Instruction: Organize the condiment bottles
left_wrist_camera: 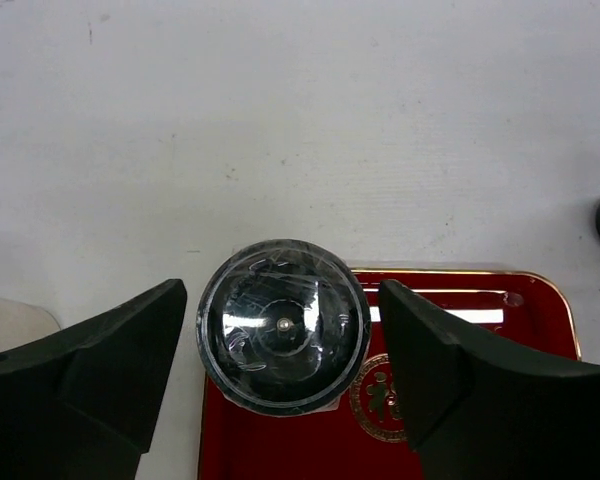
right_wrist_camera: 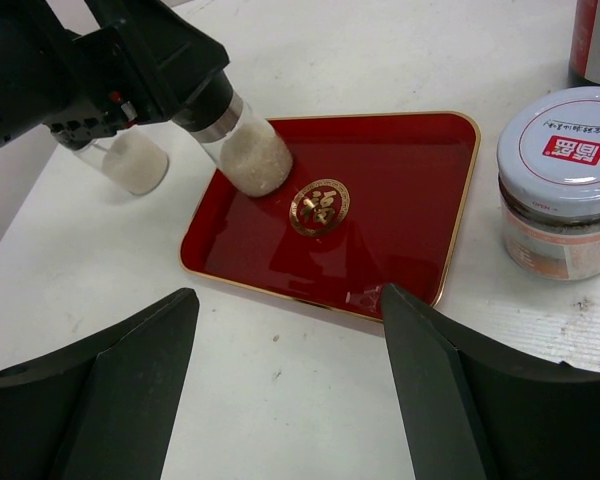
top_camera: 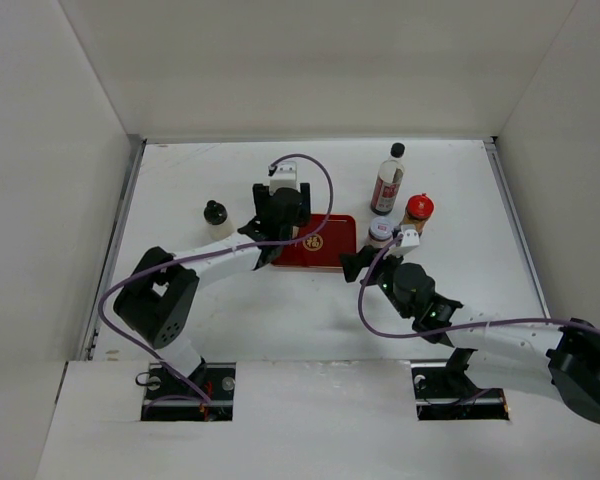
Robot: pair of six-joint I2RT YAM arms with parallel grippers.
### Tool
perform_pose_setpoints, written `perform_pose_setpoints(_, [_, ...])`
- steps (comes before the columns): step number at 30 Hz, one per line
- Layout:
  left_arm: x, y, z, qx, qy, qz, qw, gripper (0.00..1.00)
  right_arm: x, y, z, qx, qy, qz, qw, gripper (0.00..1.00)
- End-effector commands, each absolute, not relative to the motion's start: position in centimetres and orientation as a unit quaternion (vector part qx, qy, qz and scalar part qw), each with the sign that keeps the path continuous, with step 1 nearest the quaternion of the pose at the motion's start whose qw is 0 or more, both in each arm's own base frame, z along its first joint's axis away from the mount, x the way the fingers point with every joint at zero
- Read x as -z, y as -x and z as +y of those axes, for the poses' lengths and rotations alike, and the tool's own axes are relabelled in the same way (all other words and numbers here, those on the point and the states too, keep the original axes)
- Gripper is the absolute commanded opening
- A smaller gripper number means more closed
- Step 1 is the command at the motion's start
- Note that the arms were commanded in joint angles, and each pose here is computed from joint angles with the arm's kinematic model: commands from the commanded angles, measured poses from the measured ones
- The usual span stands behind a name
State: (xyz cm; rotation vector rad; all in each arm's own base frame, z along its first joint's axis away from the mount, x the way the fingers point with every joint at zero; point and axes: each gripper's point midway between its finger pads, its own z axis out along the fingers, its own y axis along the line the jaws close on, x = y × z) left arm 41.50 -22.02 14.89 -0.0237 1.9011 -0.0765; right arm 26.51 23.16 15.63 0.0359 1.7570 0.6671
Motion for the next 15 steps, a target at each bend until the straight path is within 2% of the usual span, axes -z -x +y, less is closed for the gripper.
perform_pose_setpoints(1, [-19.5,-42.4,-22.4,0.05,0.035,0.776,0.628,0.79,-17.6,-26.7,23.6,-0.314,-0.025,0.732,0.604,0.8])
perform_pose_setpoints(3, [-20.7,-42.0,-22.2,0.055,0.041,0.768,0.637,0.85,-17.7,-26.7,23.6,-0.314,-0.025,0.731,0.605,0.81])
perform_pose_setpoints(5, [-22.4,-41.4,-21.7,0.062,0.048,0.757,0.648,0.88,-17.7,-26.7,23.6,-0.314,-0.026,0.731,0.605,0.81])
perform_pose_setpoints(11, [-26.2,-38.1,-16.7,0.072,0.104,0.73,0.672,0.83,-17.7,-26.7,23.4,-0.314,-0.027,0.731,0.605,0.81])
perform_pose_setpoints(15, [-23.4,-36.6,-11.7,0.042,0.152,0.764,0.626,0.82,-17.7,-26.7,23.6,-0.315,-0.026,0.731,0.605,0.81])
